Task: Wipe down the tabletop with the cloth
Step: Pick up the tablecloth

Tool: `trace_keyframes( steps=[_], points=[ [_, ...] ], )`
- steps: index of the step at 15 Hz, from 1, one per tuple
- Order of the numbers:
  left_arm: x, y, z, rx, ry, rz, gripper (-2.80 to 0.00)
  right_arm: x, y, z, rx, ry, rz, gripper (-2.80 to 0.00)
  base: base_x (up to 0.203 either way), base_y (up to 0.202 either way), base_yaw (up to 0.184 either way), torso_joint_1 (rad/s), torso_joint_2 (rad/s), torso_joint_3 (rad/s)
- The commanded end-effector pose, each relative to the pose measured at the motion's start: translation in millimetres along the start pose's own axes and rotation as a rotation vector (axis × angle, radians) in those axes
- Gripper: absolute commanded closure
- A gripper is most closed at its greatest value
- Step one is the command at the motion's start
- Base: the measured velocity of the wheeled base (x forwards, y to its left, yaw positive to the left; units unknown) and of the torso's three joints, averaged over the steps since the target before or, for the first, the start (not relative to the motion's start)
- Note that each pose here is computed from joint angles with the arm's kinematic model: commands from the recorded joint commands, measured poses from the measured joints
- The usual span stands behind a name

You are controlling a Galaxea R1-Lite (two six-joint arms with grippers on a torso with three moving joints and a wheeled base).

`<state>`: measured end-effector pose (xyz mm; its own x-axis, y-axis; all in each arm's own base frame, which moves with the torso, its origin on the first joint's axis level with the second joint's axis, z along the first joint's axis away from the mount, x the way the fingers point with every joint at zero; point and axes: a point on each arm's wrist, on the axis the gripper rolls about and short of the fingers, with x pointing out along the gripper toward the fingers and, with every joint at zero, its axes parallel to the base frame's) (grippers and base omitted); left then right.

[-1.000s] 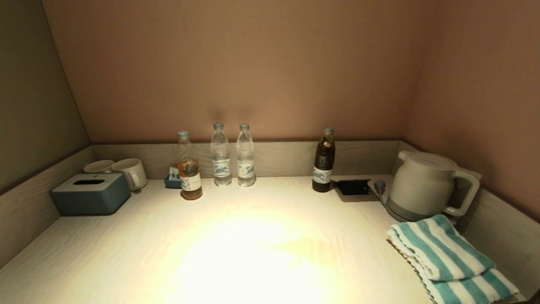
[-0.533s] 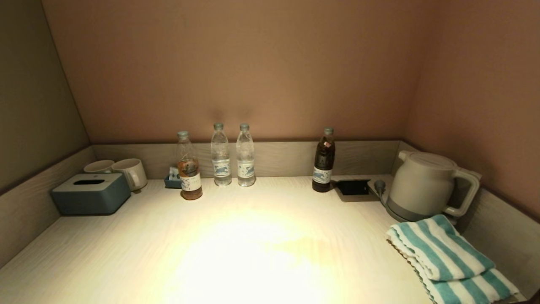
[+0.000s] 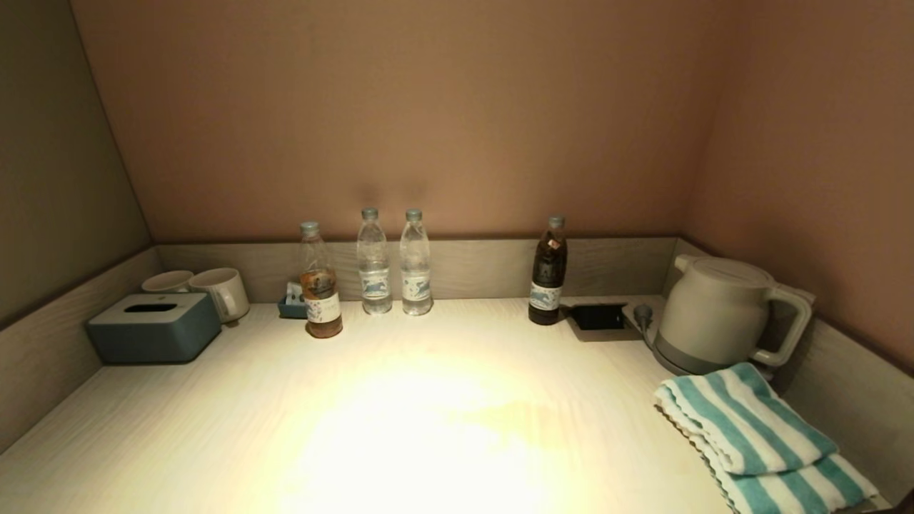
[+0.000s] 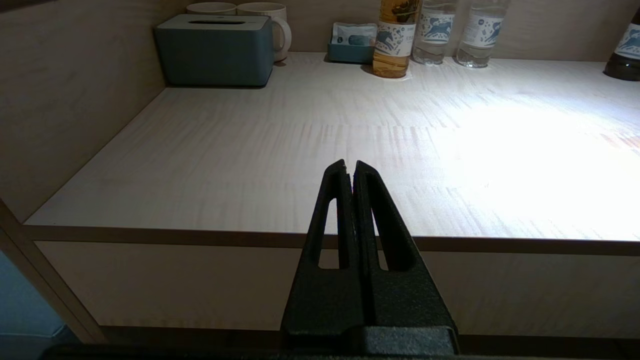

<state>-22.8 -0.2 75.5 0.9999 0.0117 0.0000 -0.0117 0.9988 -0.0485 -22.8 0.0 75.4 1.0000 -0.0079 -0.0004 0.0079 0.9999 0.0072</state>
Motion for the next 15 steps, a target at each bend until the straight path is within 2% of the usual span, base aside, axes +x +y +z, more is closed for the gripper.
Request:
trace_keyframes(
  steps=[1,10,12,13,15],
  points=[
    [0.1,0.0,0.0,-0.001,0.002,0.001,0.00,0.0,0.0,0.0,0.000,0.000,0.000,0.00,0.000,0.000,0.000,0.000,0.00,0.000],
    [0.1,0.0,0.0,-0.001,0.002,0.001,0.00,0.1,0.0,0.3,-0.003,0.000,0.000,0.00,0.000,0.000,0.000,0.000,0.00,0.000],
    [0.1,0.0,0.0,-0.001,0.002,0.001,0.00,-0.4,0.0,1.9,-0.035,-0.006,-0.004,0.00,0.000,0.000,0.000,0.000,0.00,0.000],
    [0.1,0.0,0.0,-0.001,0.002,0.001,0.00,-1.9,-0.2,6.7,-0.041,-0.020,-0.011,0.00,0.000,0.000,0.000,0.000,0.00,0.000],
    [0.1,0.0,0.0,-0.001,0.002,0.001,0.00,-14.3,-0.2,36.4,-0.057,-0.084,-0.022,0.00,0.000,0.000,0.000,0.000,0.00,0.000]
  ],
)
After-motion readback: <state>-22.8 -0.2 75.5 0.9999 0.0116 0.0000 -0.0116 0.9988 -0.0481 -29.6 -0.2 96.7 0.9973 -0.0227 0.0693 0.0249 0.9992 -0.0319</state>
